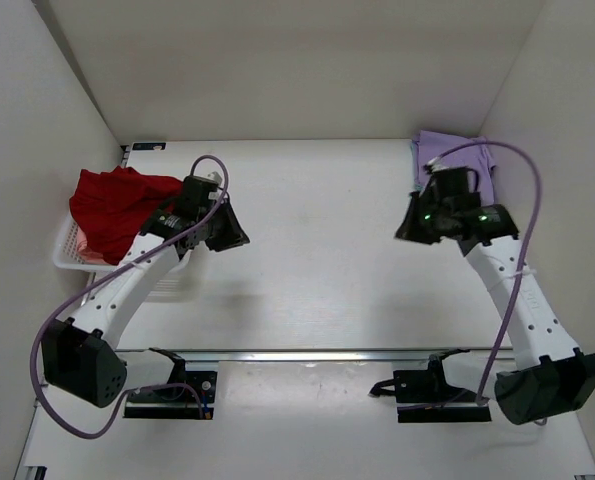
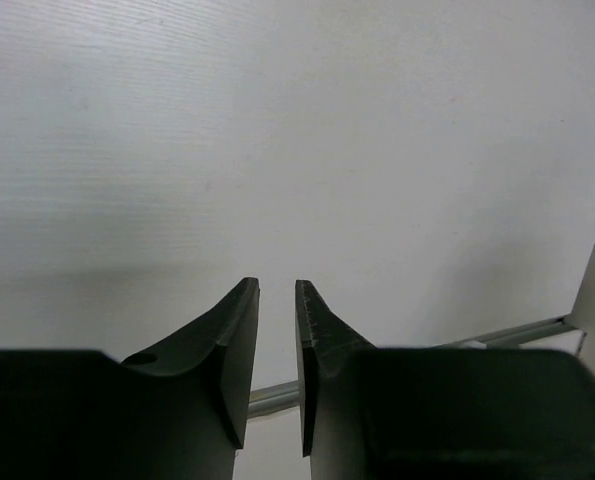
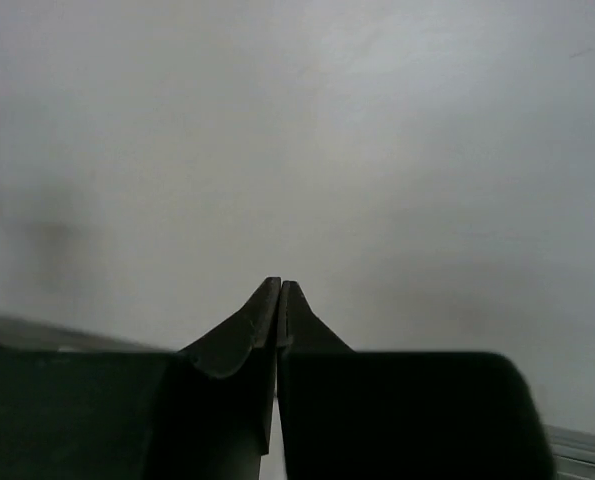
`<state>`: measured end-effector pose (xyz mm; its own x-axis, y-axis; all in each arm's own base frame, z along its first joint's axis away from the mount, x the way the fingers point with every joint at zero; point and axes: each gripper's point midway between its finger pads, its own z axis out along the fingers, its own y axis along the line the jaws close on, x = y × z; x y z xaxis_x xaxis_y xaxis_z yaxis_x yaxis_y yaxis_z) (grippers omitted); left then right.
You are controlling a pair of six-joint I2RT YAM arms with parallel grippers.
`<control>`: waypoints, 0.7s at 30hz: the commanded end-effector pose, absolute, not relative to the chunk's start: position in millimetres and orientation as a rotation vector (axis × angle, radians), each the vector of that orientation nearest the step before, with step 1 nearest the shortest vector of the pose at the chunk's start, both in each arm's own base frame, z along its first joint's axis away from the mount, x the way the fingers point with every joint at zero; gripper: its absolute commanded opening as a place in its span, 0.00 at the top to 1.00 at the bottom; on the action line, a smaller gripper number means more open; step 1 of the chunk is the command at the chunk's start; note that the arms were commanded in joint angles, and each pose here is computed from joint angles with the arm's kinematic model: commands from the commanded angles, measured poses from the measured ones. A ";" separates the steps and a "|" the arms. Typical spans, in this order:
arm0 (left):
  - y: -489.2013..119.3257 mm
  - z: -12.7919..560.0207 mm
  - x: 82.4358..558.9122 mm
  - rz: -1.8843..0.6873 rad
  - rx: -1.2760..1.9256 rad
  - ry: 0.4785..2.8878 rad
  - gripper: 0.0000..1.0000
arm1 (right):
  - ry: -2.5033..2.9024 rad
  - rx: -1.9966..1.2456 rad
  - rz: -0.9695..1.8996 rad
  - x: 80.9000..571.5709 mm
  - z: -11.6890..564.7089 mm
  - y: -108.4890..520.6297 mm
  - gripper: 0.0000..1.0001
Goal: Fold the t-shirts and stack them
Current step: Put the neatly folded tshirt into the corner of the board with the right arm
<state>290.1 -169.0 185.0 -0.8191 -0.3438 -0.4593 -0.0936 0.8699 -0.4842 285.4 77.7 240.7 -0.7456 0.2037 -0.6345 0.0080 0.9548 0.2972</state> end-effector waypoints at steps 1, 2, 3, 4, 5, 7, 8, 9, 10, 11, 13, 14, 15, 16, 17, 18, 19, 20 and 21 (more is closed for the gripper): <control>-151.4 194.0 279.9 -0.519 -0.256 2.467 0.66 | 2.581 0.193 0.740 211.3 228.0 158.6 0.99; -149.5 193.1 281.5 -0.516 -0.265 2.465 0.66 | 2.528 0.166 0.825 204.6 237.9 172.2 1.00; -146.5 191.5 281.6 -0.506 -0.271 2.464 0.66 | 2.559 0.221 0.940 192.0 229.9 184.1 1.00; -144.7 189.6 279.4 -0.510 -0.278 2.467 0.66 | 2.534 0.246 1.075 183.8 230.4 195.5 1.00; -143.9 189.6 281.9 -0.518 -0.290 2.464 0.66 | 2.490 0.212 1.157 178.9 230.8 202.1 1.00; -141.7 192.0 283.6 -0.511 -0.292 2.453 0.66 | 2.493 0.229 1.148 180.7 228.2 197.0 1.00; -142.3 188.4 284.5 -0.505 -0.296 2.466 0.66 | 2.475 0.205 1.172 185.3 231.2 199.9 1.00; -142.8 188.3 285.7 -0.503 -0.297 2.470 0.66 | 2.456 0.124 1.224 183.2 235.3 213.6 1.00; -141.2 185.5 289.5 -0.496 -0.301 2.469 0.66 | 2.435 0.049 1.250 186.5 235.2 225.1 0.96; -145.3 187.2 288.3 -0.513 -0.298 2.473 0.67 | 2.431 -0.044 1.317 180.7 238.0 233.1 0.94; -144.8 181.0 289.2 -0.511 -0.311 2.490 0.67 | 2.459 -0.140 1.388 183.3 234.4 251.4 0.90; -144.5 180.8 290.6 -0.517 -0.311 2.489 0.66 | 2.434 -0.221 1.408 183.5 242.3 257.4 0.90; -143.4 183.7 292.7 -0.513 -0.317 2.477 0.67 | 2.472 -0.263 1.421 182.8 236.5 265.5 0.89; -139.6 184.8 293.0 -0.497 -0.323 2.474 0.66 | 2.474 -0.344 1.420 179.4 241.6 276.3 0.87; -137.9 188.2 294.3 -0.490 -0.320 2.468 0.66 | 2.416 -0.424 1.402 184.8 255.8 282.6 0.86; -135.6 189.9 297.0 -0.474 -0.321 2.458 0.65 | 2.397 -0.476 1.379 189.8 262.1 290.6 0.86; -131.6 191.0 300.1 -0.460 -0.327 2.452 0.65 | 2.378 -0.504 1.360 190.6 271.0 294.0 0.85; -131.2 191.5 299.7 -0.463 -0.329 2.449 0.65 | 2.352 -0.543 1.355 192.1 273.2 298.3 0.84; -131.5 194.6 300.3 -0.462 -0.313 2.443 0.63 | 2.330 -0.546 1.357 195.3 277.0 296.1 0.82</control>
